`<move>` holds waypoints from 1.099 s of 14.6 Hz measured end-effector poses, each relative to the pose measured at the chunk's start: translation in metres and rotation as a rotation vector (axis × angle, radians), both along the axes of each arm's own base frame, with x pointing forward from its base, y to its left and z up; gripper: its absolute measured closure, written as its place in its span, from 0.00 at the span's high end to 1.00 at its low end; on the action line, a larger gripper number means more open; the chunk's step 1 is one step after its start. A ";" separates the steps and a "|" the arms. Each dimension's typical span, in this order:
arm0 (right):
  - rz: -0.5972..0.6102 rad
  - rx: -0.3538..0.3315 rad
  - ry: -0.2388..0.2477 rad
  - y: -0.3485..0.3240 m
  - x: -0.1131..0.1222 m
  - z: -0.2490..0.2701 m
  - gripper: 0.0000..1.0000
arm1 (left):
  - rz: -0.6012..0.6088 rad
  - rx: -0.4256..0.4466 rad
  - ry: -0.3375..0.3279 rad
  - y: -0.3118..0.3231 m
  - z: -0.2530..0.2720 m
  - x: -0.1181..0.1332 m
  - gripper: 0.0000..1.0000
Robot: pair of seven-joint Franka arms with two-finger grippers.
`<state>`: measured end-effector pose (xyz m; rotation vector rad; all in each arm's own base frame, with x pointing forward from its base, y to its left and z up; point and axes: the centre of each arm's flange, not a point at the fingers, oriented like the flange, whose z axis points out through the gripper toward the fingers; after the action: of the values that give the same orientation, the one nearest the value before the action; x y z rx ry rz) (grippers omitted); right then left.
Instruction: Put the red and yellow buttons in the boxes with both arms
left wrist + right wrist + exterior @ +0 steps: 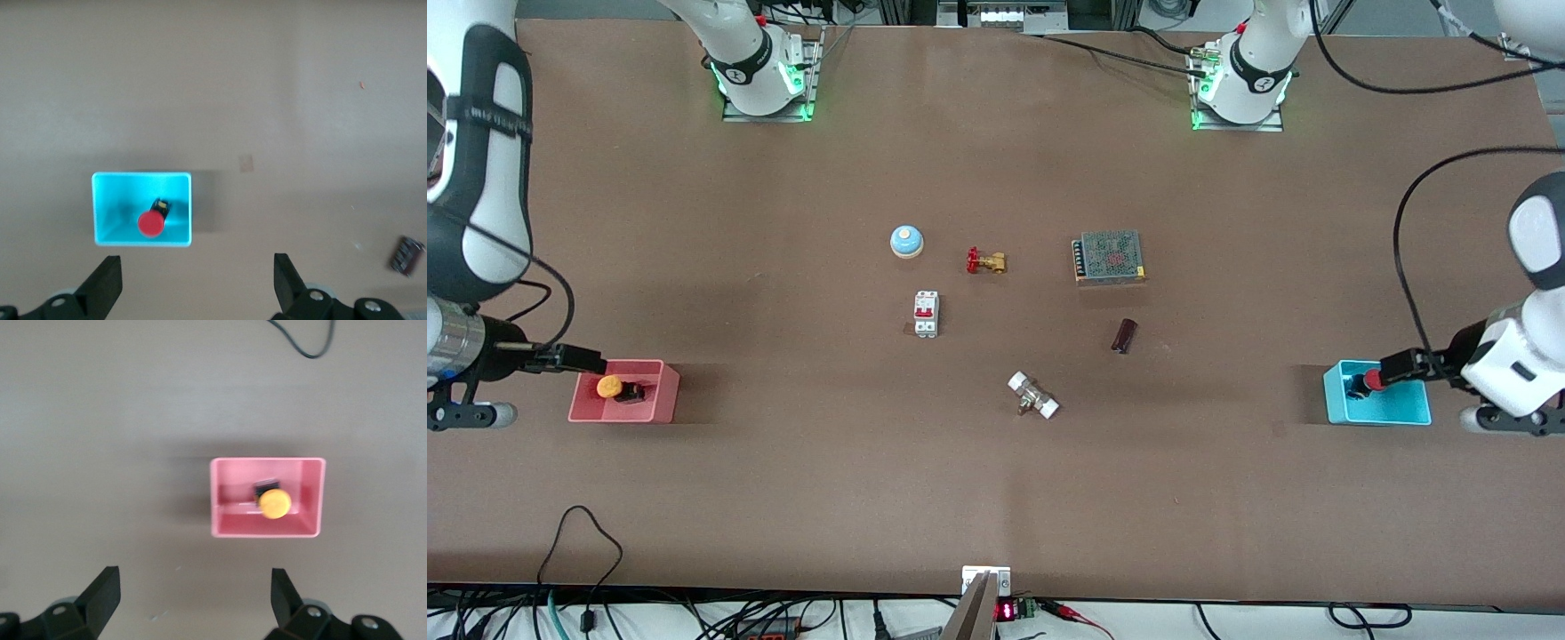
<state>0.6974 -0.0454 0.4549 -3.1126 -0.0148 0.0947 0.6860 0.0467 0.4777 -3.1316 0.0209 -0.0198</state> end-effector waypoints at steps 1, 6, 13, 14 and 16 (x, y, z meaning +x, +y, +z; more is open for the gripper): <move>0.013 0.007 0.007 0.014 -0.006 0.014 1.00 | -0.001 0.002 -0.002 -0.001 0.017 -0.007 1.00; 0.046 -0.023 -0.023 0.024 -0.045 0.082 1.00 | -0.015 0.006 -0.092 -0.020 0.112 -0.049 1.00; 0.035 0.010 0.002 0.011 -0.117 0.113 1.00 | -0.008 -0.026 -0.160 -0.031 0.184 -0.106 1.00; 0.032 0.011 0.001 0.016 -0.120 0.115 1.00 | -0.007 -0.025 -0.155 -0.030 0.183 -0.109 1.00; 0.041 -0.003 0.000 0.025 -0.123 0.117 1.00 | -0.005 -0.025 -0.123 -0.029 0.167 -0.110 1.00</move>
<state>0.5739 -0.0208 0.5721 -3.1157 -0.0782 0.0954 0.5761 0.0173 0.6445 -3.1490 0.0271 -0.2140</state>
